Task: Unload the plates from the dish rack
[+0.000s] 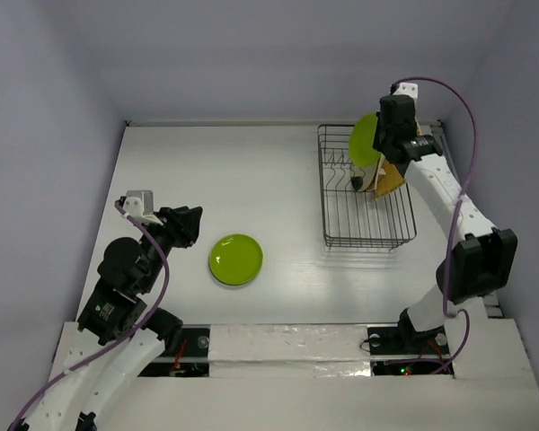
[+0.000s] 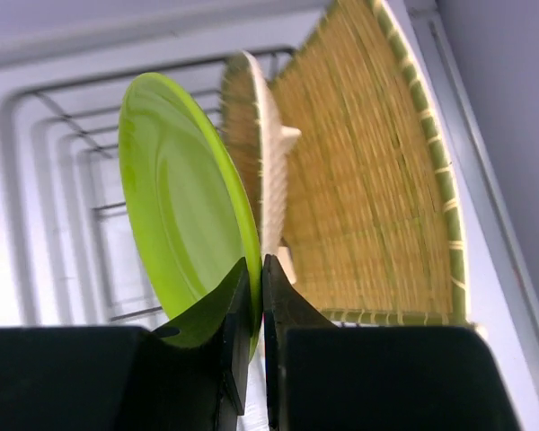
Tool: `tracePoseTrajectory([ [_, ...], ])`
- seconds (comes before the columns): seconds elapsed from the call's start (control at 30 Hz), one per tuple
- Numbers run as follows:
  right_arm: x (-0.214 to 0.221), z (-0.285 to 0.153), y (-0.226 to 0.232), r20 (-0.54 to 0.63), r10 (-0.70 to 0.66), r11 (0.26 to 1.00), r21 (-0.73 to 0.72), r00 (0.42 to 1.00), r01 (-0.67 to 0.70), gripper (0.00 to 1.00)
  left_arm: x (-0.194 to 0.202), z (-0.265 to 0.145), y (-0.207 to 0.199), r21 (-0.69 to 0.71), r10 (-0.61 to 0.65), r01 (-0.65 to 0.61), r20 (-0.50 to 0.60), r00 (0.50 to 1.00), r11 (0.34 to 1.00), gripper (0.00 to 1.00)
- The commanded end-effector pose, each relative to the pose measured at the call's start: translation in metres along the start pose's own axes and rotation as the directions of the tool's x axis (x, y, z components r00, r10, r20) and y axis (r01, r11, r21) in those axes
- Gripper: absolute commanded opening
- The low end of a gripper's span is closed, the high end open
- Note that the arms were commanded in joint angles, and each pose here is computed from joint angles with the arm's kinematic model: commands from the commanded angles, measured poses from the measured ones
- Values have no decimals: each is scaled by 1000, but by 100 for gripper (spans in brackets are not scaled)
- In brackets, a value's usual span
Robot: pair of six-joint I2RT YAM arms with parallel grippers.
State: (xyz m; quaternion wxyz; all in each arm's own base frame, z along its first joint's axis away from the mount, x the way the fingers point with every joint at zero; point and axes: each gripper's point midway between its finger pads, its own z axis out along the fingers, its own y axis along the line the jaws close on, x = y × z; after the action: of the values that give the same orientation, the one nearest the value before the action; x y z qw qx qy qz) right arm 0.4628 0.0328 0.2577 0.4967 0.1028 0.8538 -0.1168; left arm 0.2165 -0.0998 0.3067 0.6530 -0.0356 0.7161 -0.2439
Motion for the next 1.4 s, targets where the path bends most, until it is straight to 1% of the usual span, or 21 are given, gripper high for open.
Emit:
tracePoseTrajectory([
  [0.0,-68,-53,13,169,125,979,-181,978,-94,5,-7,4,-2,13,6,-6,34,999,1000,35],
  [0.07,-68,-68,27,168,141,958,-274,976,-91,5,-7,4,-2,10,6,-7,34,999,1000,35],
  [0.1,-70,-86,47,161,165,917,-388,973,-92,5,-7,4,-1,8,8,-8,34,999,1000,35],
  [0.13,-61,-88,54,135,169,897,-431,976,-96,5,-7,4,-1,8,6,-7,34,999,1000,35],
  [0.17,-53,-99,73,116,169,861,-500,979,-89,5,-7,4,-1,5,7,-7,34,999,1000,35],
  [0.2,-52,-117,91,103,187,801,-592,977,-91,5,-8,4,0,1,6,-6,37,999,1000,35],
  [0.23,-45,-123,101,88,184,778,-622,979,-90,5,-8,3,1,-2,8,-8,39,999,1000,35],
  [0.27,-22,-137,126,51,146,728,-681,988,-72,6,-7,4,1,-4,7,-7,36,999,1000,35],
  [0.33,-3,-154,153,29,107,678,-733,994,-51,6,-7,4,2,-9,7,-7,37,999,1000,35],
  [0.37,14,-158,165,7,77,659,-750,997,-45,6,-7,4,2,-8,7,-7,35,999,1000,35],
  [0.4,27,-177,188,-10,53,599,-800,999,-40,6,-6,5,2,-11,8,-8,33,999,1000,35],
  [0.47,56,-185,213,-59,-1,545,-837,998,-49,6,-6,5,2,-12,9,-8,30,1000,1000,35],
  [0.5,72,-200,231,-84,-24,489,-870,996,-62,6,-6,5,2,-12,9,-8,30,1000,1000,35],
  [0.57,98,-207,250,-124,-74,442,-894,990,-79,6,-7,5,2,-13,6,-6,35,999,1000,35],
  [0.63,118,-224,269,-148,-106,381,-920,983,-98,6,-7,5,5,-25,7,-6,37,999,1000,35],
  [0.73,150,-230,290,-182,-171,357,-927,968,-111,6,-7,5,5,-25,7,-6,37,999,1000,35],
  [0.9,189,-222,304,-239,-233,357,-923,943,-145,6,-8,4,5,-25,8,-7,39,999,1000,35],
  [1.03,213,-227,313,-264,-290,336,-928,920,-160,7,-8,4,5,-21,6,-5,39,999,1000,35],
  [1.1,219,-226,316,-274,-305,332,-928,912,-168,7,-8,4,4,-20,6,-6,38,999,1000,35],
  [1.23,236,-222,321,-291,-332,340,-924,897,-174,7,-8,3,5,-20,4,-3,42,999,1000,35],
  [1.37,256,-212,321,-310,-378,363,-916,872,-169,8,-9,2,4,-16,4,-3,43,999,1000,35],
])
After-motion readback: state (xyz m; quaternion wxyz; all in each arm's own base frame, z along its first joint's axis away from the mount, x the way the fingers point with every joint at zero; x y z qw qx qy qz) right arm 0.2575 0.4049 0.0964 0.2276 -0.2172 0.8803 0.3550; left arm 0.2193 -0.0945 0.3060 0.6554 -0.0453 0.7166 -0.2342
